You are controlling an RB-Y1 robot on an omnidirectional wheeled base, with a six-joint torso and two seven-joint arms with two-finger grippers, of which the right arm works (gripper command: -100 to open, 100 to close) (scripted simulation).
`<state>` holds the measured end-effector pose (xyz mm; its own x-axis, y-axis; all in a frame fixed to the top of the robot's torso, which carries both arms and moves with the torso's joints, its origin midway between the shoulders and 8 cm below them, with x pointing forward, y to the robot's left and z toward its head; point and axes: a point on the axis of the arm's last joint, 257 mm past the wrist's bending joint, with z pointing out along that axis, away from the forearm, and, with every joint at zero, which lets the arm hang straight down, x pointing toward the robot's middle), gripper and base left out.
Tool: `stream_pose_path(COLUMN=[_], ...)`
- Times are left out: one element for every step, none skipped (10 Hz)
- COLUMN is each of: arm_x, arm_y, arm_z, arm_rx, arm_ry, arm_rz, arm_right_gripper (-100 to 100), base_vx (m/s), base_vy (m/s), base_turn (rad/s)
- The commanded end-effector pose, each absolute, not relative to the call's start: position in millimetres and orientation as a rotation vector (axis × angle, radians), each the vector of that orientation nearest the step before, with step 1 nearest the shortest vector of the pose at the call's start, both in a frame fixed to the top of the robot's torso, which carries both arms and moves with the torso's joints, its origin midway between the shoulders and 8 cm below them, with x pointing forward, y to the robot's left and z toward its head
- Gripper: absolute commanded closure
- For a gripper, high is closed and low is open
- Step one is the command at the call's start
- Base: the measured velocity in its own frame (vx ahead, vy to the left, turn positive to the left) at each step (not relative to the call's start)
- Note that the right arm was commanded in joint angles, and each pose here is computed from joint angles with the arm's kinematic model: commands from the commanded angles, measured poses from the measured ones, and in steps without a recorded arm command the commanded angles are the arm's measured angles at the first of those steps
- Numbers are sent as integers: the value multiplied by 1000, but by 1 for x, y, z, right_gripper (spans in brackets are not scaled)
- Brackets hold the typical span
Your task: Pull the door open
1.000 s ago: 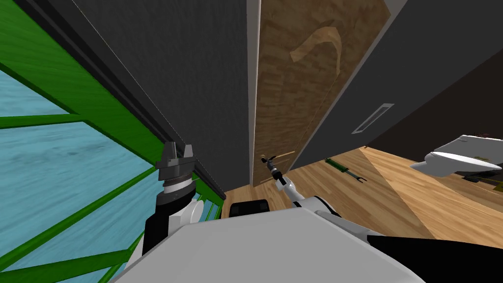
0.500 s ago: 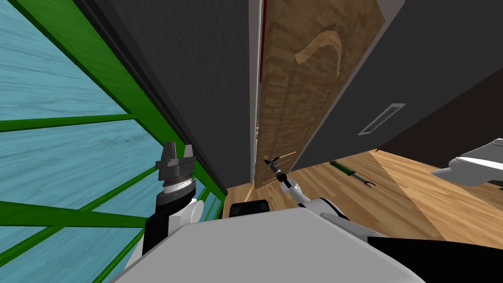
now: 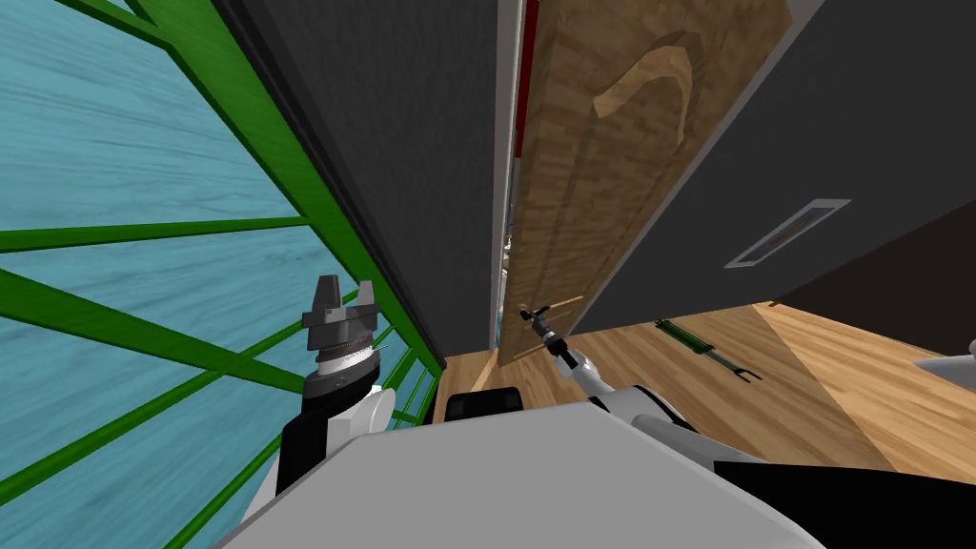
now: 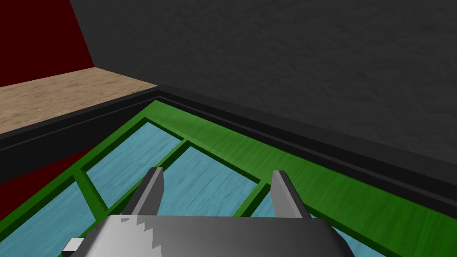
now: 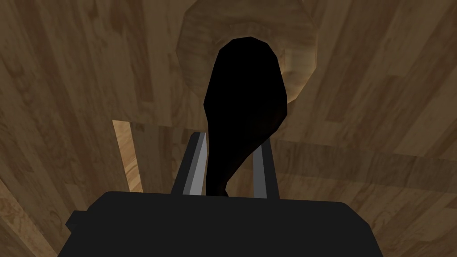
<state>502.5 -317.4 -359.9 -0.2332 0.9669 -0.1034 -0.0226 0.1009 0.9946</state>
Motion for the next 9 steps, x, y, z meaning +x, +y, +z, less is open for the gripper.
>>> stream_pose_path(arm_x=[495,492,489,485,487,480,480,473,470], arm_y=[-333,-339,-344,-351,-347,-358,-358,-367,-371], arm_z=[-357,-357,-356,-355,-359,-360,-360,-360,-360], arm_rx=[998,997,997,996,1003,1009,1009,1012,1013], arm_ry=[1419,1421,1423,1425,1428,1424,1424,1419,1417], arm_rz=[1313,1314,1315,1317,1310,1307,1307,1303,1302], arm_right_gripper=[100,100,100,100,100,100,100,100,100], base_vx=[-93,-79,-66,-65,-27,-83,-96,-128,-160], base_vy=[-15,-24,-18,2,-2,-24,-39,-38,-46], base_turn=[177,110,96,127,17,217,130,163,181])
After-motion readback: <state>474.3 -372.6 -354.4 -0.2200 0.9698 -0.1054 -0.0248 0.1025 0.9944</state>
